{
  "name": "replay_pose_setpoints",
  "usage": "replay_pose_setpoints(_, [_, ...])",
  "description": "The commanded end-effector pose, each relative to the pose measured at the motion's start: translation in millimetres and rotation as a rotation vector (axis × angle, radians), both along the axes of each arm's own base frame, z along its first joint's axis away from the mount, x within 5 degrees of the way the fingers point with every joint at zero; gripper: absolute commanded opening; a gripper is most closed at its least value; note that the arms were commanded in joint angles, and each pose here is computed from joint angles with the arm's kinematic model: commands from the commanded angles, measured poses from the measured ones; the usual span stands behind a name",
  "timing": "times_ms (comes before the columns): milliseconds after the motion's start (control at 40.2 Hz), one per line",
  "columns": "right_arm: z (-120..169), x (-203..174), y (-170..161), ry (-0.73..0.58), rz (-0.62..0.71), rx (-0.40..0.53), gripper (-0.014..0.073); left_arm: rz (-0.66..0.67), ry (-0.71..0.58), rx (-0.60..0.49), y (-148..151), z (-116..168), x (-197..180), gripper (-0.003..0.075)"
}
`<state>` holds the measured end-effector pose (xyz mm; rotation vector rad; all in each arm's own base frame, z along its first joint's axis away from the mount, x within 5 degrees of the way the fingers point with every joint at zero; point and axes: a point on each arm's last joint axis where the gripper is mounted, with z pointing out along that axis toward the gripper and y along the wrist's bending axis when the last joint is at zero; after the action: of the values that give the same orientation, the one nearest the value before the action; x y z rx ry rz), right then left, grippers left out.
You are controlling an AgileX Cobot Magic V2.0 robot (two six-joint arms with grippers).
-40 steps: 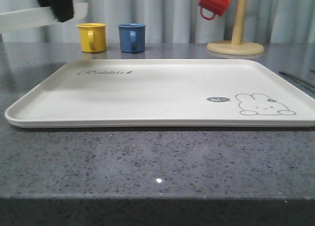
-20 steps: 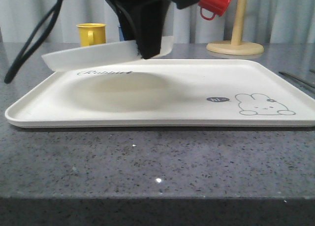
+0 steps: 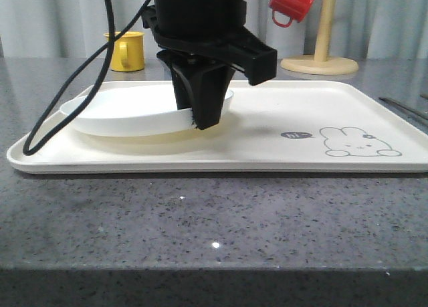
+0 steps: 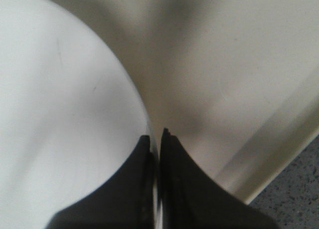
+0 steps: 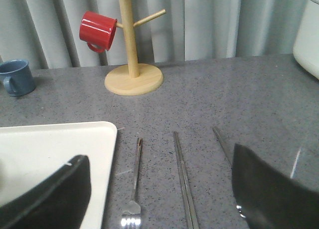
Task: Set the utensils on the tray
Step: 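Lift the white plate and lower it onto the tray, then release the plate and raise the left gripper away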
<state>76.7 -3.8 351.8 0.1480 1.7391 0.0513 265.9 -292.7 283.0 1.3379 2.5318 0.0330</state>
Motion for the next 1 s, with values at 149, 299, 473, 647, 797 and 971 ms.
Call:
replay_pose_setpoints(149, [17.7,0.9,-0.7,-0.102,-0.006,-0.017,0.0602,0.011,-0.06,-0.068,3.2,25.3,-1.2,0.0248])
replay_pose_setpoints(299, [17.7,0.9,-0.7,-0.102,-0.006,-0.017,0.0602,0.017,-0.072,-0.082,8.0,44.7,-5.1,0.0277])
replay_pose_setpoints(473, [17.7,0.9,-0.7,-0.102,-0.006,-0.017,0.0602,0.037,-0.132,-0.141,24.8,75.5,-9.1,0.0153])
replay_pose_setpoints(647, [17.7,0.9,-0.7,-0.102,-0.006,-0.017,0.0602,0.155,-0.167,-0.186,62.7,87.8,2.0,0.0001])
replay_pose_setpoints(797, [17.7,0.9,-0.7,-0.102,-0.006,-0.017,0.0602,0.267,-0.205,-0.242,105.2,90.4,0.2,-0.0018])
replay_pose_setpoints(971, [17.7,0.9,-0.7,-0.102,-0.006,-0.017,0.0602,0.42,-0.281,-0.313,165.3,85.0,-13.0,-0.0018])
